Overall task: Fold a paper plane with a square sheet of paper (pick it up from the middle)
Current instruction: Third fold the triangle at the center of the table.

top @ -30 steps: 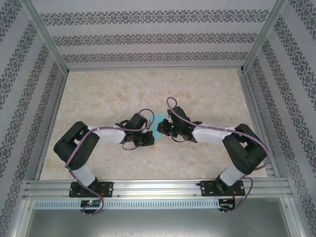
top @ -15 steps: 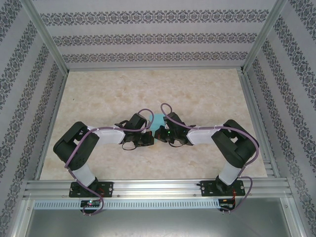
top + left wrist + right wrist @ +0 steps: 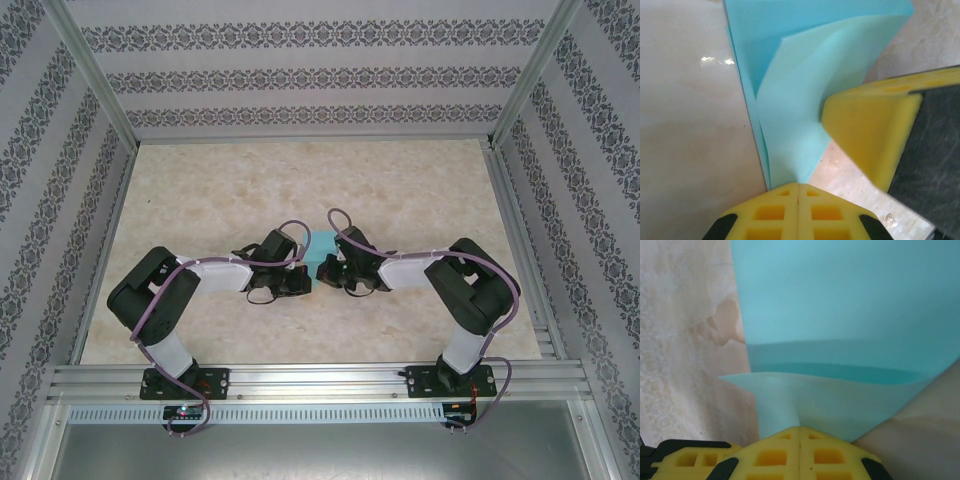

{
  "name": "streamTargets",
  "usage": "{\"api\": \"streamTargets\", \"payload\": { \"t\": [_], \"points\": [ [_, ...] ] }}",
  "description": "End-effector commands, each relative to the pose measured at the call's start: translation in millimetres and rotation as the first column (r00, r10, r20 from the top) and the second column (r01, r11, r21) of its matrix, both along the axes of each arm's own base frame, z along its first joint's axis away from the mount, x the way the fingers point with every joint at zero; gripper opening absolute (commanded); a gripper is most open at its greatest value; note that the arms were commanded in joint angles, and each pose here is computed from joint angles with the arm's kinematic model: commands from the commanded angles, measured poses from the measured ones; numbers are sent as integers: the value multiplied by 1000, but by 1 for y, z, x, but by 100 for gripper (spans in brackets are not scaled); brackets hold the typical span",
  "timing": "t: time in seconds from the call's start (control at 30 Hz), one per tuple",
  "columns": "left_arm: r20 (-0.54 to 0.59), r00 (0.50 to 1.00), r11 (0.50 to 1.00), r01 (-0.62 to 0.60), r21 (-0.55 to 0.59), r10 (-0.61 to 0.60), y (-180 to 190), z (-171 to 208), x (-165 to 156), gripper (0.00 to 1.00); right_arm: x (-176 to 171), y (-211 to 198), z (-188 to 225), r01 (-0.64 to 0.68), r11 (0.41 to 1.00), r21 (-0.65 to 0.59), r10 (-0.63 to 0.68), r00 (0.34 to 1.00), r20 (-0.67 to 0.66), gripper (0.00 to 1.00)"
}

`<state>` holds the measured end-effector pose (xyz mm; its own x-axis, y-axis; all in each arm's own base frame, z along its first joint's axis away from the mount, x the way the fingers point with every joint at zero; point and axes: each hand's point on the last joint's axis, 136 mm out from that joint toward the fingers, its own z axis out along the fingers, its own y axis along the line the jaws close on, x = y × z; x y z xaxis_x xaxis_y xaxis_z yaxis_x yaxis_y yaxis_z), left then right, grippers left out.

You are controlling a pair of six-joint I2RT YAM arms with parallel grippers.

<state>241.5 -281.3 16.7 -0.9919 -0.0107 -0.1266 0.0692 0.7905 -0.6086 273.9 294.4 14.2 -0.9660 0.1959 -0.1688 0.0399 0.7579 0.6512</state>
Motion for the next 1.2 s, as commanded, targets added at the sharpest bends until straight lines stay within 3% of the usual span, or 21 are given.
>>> {"api": "streamTargets", "payload": {
  "t": [0.0,0.33,0.53,0.73,0.93,1.17],
  "points": [
    [-107,994,987,-15,162,33,37,-34,-27,0,18,-19,-6,19,997,-80,-16,999,37,0],
    [-120,993,986,0,170,20,40,-36,-33,0,57,-50,-11,49,986,-158,-41,998,53,0],
    [-118,993,986,0,168,20,38,-35,-31,0,69,-53,35,50,989,-137,-27,985,168,0],
    [-111,994,986,-4,165,23,36,-33,-27,0,45,-26,62,-28,1000,-15,30,976,213,0],
    [-109,994,987,-5,160,23,34,-31,-26,0,18,1,41,-87,996,29,82,985,150,0],
    [-112,993,986,-4,165,23,36,-32,-27,0,12,14,16,-129,991,21,127,989,81,0]
  ]
}}
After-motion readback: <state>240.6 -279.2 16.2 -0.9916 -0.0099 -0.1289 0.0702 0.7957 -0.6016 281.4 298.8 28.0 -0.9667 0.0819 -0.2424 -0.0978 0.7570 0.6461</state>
